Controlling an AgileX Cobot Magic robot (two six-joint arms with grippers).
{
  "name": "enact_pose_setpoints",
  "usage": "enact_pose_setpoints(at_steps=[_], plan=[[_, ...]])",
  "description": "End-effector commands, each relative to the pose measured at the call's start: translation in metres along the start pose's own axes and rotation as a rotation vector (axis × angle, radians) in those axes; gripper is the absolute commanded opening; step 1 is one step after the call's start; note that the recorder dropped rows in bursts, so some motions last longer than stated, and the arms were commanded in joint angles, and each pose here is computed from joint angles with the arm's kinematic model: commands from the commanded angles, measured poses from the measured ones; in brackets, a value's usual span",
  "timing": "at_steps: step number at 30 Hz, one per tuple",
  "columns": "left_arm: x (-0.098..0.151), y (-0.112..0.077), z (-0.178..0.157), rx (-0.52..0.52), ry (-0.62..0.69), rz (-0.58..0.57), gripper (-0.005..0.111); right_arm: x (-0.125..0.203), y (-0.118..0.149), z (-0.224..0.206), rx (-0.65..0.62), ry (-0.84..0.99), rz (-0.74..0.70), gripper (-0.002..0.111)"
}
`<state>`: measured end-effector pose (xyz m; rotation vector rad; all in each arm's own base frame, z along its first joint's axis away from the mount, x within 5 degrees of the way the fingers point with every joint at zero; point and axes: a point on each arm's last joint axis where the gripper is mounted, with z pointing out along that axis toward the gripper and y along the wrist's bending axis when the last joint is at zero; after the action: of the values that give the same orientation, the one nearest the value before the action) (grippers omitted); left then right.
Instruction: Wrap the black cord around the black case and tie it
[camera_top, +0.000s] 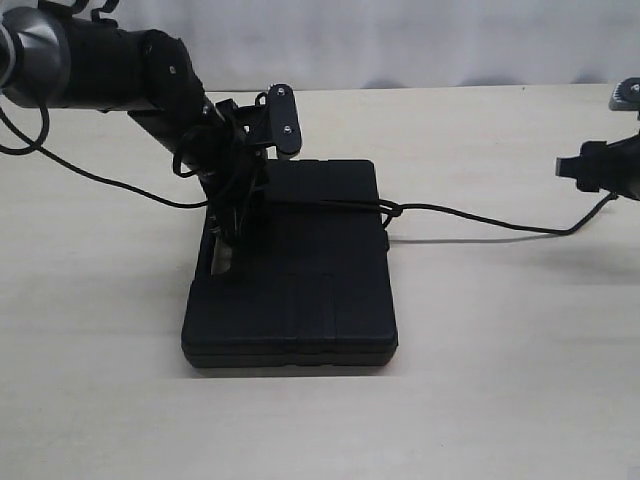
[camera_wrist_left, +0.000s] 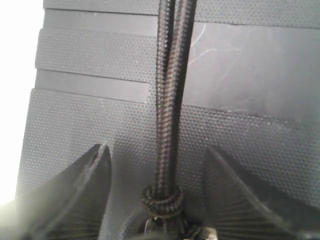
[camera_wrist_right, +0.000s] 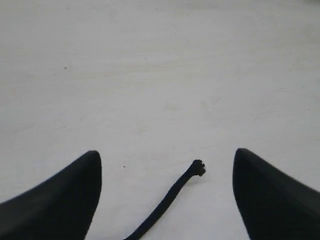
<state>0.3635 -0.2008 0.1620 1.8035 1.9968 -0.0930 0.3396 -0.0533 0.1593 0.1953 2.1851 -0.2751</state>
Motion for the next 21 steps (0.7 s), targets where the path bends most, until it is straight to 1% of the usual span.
enact_pose_setpoints(at_steps=[1,3,5,6,7,8,10,12,15,16,17,19,21], plan=[[0.004,-0.005,0.003,0.032,0.018,-0.007,0.054,-0.022,-0.003,-0.03,-0.052,-0.026,0.021,0.071],[0.004,-0.005,0.003,0.029,0.017,-0.007,0.054,-0.022,0.005,-0.042,-0.145,0.035,-0.021,0.071],[0.004,-0.004,0.003,0.028,0.017,-0.007,0.054,-0.012,0.024,-0.047,-0.273,0.128,-0.208,0.071],[0.003,-0.004,0.003,0.028,0.015,-0.009,0.054,-0.002,0.042,-0.048,-0.356,0.185,-0.318,0.071],[0.003,-0.004,0.003,0.028,0.015,-0.009,0.054,0.003,0.053,-0.048,-0.388,0.194,-0.373,0.071],[0.003,-0.004,0.003,0.028,0.015,-0.009,0.054,0.01,0.074,-0.044,-0.421,0.177,-0.481,0.071],[0.003,-0.005,0.003,0.029,0.012,-0.014,0.054,0.025,0.098,-0.03,-0.415,0.148,-0.578,0.071],[0.003,-0.005,0.003,0.029,0.012,-0.014,0.054,0.042,0.113,-0.016,-0.398,0.126,-0.676,0.071],[0.003,-0.004,0.003,0.017,0.008,-0.014,0.054,0.051,0.126,-0.004,-0.339,0.056,-0.724,0.071],[0.002,-0.002,0.003,0.005,0.002,-0.016,0.054,0.051,0.128,-0.001,-0.3,0.018,-0.717,0.067],[0.002,-0.002,0.003,0.0,-0.006,-0.025,0.054,0.053,0.128,0.001,-0.297,0.018,-0.723,0.061],[-0.001,-0.002,0.003,0.004,-0.039,-0.071,0.054,0.055,0.129,0.001,-0.306,0.022,-0.74,0.033],[-0.008,-0.001,0.002,-0.005,-0.116,-0.107,0.054,0.056,0.129,0.001,-0.317,0.033,-0.758,0.007]])
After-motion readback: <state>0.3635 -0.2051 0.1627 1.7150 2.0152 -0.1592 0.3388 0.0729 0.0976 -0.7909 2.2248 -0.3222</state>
